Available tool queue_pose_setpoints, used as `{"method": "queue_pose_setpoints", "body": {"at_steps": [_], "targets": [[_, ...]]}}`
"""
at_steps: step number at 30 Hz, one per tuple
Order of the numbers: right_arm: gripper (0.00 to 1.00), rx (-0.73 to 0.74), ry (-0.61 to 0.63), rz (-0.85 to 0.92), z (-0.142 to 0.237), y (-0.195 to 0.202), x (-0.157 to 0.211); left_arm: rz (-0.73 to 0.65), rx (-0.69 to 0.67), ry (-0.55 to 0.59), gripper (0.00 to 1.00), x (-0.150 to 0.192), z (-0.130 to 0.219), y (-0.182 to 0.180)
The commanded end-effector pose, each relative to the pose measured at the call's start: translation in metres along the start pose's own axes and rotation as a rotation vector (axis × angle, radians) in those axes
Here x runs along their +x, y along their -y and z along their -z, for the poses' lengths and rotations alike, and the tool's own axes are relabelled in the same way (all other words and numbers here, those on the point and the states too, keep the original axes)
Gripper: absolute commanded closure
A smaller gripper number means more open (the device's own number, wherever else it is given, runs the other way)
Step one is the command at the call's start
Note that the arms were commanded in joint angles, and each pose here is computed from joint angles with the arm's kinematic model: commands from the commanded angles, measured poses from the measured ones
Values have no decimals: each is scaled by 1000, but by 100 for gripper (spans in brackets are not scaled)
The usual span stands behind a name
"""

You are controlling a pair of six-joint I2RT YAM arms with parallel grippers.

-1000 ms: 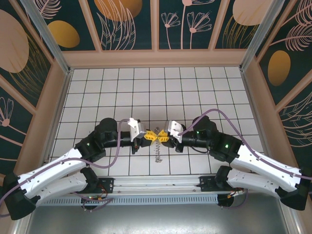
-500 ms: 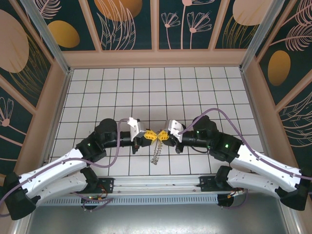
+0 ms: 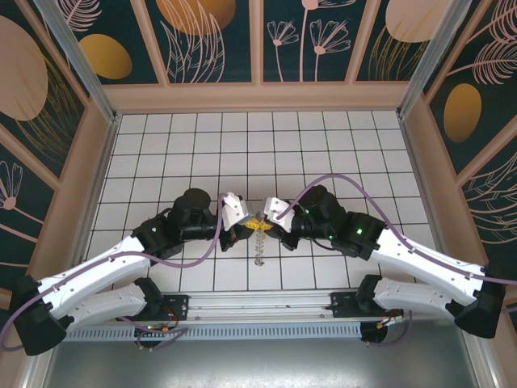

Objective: Put the keys on the keyring

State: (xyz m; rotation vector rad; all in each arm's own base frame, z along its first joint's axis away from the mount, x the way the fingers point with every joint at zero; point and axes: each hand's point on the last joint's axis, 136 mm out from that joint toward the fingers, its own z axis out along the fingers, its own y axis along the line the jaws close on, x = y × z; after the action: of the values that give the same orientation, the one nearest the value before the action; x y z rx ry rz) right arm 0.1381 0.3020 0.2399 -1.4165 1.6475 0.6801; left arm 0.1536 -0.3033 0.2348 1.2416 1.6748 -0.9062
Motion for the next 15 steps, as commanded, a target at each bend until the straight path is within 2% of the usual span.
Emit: {"method": "queue_pose_setpoints", "body": {"at_steps": [1, 7, 15], "targets": [[100, -61, 179, 54, 15, -13, -46, -67, 63, 191, 100, -47, 9, 15], [86, -87, 266, 30, 28, -22, -48, -77, 121, 343, 100, -71, 27, 30], [81, -114, 286, 10, 29, -24, -47, -89, 173, 417, 100, -80, 38, 41]]}}
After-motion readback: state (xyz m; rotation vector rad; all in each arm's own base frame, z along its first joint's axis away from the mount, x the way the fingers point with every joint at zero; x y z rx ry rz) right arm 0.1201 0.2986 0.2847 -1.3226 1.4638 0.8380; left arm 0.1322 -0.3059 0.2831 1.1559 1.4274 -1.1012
